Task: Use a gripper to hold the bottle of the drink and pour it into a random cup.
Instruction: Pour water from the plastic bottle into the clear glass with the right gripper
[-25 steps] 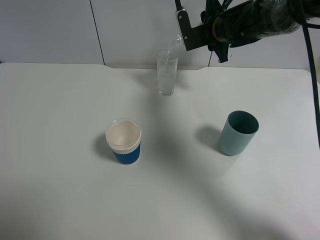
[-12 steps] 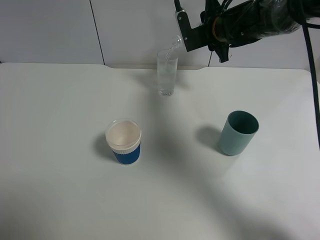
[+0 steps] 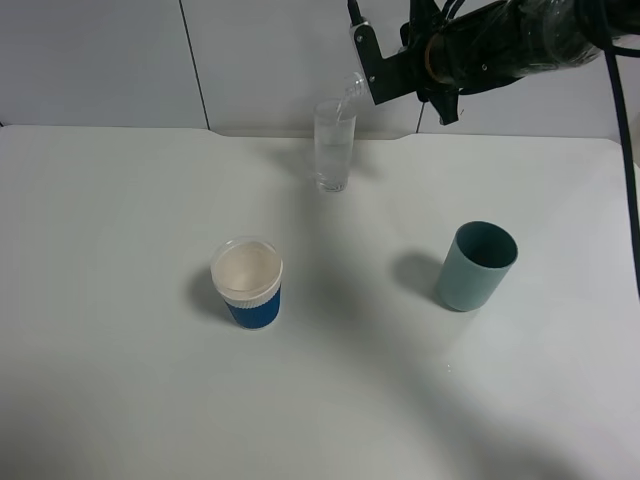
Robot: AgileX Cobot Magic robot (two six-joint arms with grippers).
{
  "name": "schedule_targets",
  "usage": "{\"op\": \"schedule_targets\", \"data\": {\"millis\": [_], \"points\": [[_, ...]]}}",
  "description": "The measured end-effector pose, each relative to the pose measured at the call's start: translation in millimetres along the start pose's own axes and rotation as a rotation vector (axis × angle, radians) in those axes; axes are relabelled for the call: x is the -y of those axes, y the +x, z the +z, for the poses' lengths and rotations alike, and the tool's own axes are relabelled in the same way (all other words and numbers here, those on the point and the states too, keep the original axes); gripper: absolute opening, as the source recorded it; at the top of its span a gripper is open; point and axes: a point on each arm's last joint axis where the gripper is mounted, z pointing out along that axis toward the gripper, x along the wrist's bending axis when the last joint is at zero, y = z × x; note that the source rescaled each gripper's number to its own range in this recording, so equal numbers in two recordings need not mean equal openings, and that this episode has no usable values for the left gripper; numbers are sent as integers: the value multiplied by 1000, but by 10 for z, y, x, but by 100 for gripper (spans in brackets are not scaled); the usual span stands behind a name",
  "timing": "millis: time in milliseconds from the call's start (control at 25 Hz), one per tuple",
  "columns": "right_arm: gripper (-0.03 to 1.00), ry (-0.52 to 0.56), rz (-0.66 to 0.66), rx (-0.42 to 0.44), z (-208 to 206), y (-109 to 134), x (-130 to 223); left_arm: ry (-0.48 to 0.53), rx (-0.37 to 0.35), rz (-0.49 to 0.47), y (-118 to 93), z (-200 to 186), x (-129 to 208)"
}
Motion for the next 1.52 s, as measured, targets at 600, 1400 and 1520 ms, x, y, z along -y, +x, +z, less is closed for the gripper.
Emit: {"op": "schedule_targets", "data": {"millis": [600, 1400, 1520], "points": [[0, 17, -32, 2, 0, -4, 16, 0, 0, 1, 0, 0, 0], [0, 17, -50, 1, 0, -4, 16, 0, 0, 1, 0, 0, 0], [0, 17, -51, 1, 0, -4, 16, 0, 0, 1, 0, 0, 0]]}}
